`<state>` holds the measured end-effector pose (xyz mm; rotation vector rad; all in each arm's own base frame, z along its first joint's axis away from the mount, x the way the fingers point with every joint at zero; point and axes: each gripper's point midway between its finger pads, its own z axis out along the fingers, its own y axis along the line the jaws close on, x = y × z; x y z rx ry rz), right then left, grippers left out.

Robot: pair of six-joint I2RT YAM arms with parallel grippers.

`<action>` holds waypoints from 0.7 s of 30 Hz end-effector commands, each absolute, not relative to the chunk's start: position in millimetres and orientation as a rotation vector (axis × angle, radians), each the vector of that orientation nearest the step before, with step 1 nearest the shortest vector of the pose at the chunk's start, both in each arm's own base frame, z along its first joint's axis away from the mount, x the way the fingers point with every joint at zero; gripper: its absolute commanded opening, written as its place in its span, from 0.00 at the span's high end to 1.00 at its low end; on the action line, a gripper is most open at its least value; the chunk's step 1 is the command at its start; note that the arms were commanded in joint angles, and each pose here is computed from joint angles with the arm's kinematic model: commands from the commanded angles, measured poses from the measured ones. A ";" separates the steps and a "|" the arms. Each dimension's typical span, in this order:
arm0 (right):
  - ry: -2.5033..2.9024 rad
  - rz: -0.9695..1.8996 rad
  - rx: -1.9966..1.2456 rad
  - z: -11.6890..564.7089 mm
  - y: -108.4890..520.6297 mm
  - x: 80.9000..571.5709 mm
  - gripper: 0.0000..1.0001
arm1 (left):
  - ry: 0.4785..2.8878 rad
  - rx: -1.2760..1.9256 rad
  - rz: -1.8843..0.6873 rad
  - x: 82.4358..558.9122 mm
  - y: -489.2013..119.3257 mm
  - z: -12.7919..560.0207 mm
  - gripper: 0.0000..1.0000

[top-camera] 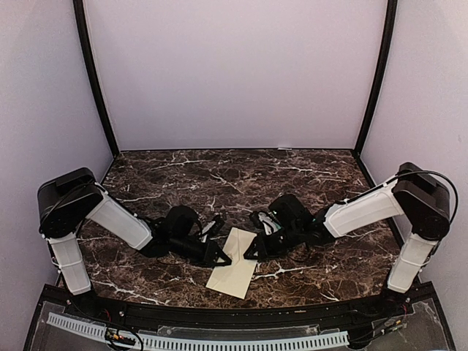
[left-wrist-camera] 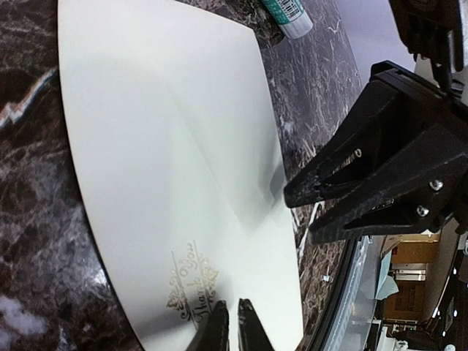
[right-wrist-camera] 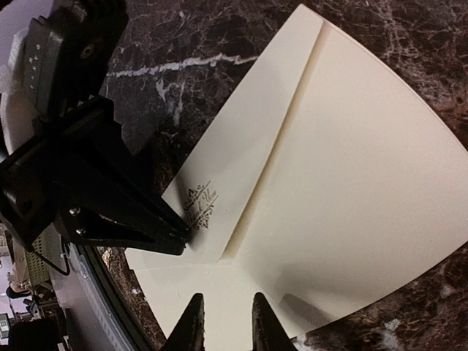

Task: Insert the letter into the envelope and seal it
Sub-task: Seal the envelope flap on the envelope.

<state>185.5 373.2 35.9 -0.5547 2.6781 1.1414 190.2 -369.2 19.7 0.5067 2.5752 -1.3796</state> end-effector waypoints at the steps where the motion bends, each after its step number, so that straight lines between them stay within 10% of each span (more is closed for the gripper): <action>1: 2.543 1.235 -0.571 76.3 390.3 192.3 0.80 | 2.701 0.487 -1.228 179.1 -346.0 -12.7 0.96; 21: 2.609 1.294 -0.620 32.0 417.8 193.6 1.00 | 2.684 0.518 -1.234 179.0 -347.6 -8.0 0.97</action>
